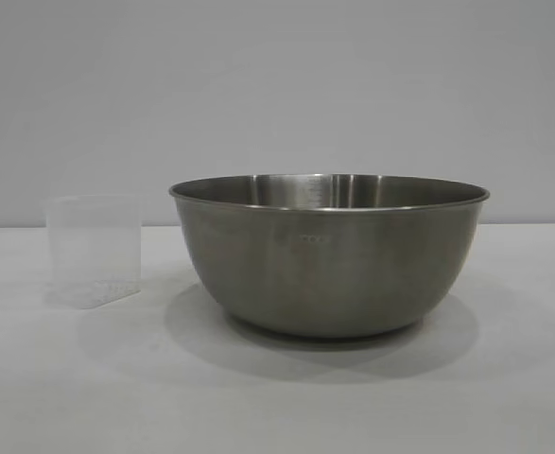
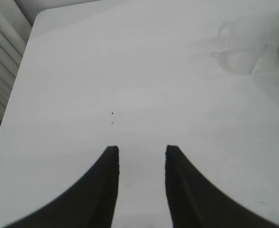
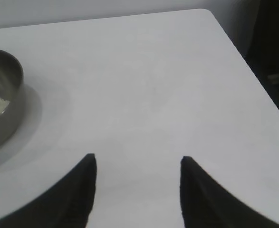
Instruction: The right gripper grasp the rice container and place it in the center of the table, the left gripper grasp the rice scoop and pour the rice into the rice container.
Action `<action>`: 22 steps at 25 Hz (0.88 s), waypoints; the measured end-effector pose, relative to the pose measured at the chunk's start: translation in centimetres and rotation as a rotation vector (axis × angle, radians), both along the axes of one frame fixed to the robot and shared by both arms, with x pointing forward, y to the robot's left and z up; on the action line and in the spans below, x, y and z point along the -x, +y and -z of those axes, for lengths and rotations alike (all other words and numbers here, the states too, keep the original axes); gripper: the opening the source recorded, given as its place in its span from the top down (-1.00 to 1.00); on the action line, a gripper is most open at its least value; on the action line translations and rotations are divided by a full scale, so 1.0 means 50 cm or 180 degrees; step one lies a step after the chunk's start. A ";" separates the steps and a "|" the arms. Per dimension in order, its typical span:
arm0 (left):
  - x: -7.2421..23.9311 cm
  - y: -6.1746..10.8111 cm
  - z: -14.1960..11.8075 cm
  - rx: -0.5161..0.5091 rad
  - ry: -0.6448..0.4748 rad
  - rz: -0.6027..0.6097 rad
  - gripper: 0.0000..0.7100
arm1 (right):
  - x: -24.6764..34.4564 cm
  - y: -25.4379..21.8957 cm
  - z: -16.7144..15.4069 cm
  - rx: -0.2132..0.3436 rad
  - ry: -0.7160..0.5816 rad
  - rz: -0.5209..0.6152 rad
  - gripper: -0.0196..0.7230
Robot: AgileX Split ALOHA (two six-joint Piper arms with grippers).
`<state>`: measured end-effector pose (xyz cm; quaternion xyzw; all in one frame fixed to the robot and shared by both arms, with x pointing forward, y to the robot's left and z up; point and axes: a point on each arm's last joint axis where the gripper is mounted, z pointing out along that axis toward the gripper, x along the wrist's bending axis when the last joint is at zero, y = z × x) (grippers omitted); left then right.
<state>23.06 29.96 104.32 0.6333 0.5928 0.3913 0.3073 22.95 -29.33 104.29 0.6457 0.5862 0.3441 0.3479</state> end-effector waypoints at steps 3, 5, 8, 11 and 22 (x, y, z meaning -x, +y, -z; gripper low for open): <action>0.000 0.000 0.000 -0.0002 0.0000 -0.0001 0.33 | 0.000 0.000 0.000 0.0000 0.0000 0.0000 0.04; 0.000 0.000 0.000 -0.0002 0.0000 -0.0001 0.33 | 0.000 0.000 0.000 0.0000 0.0000 0.0000 0.04; 0.000 0.000 0.000 -0.0002 0.0000 -0.0001 0.33 | 0.000 0.000 0.000 0.0000 0.0000 0.0000 0.04; 0.000 0.000 0.000 0.0011 -0.0001 -0.0009 0.33 | 0.000 0.000 0.000 0.0000 0.0000 0.0000 0.04; 0.000 -0.004 0.000 0.0093 -0.0008 0.0020 0.33 | 0.000 0.000 0.000 0.0004 0.0000 -0.0086 0.04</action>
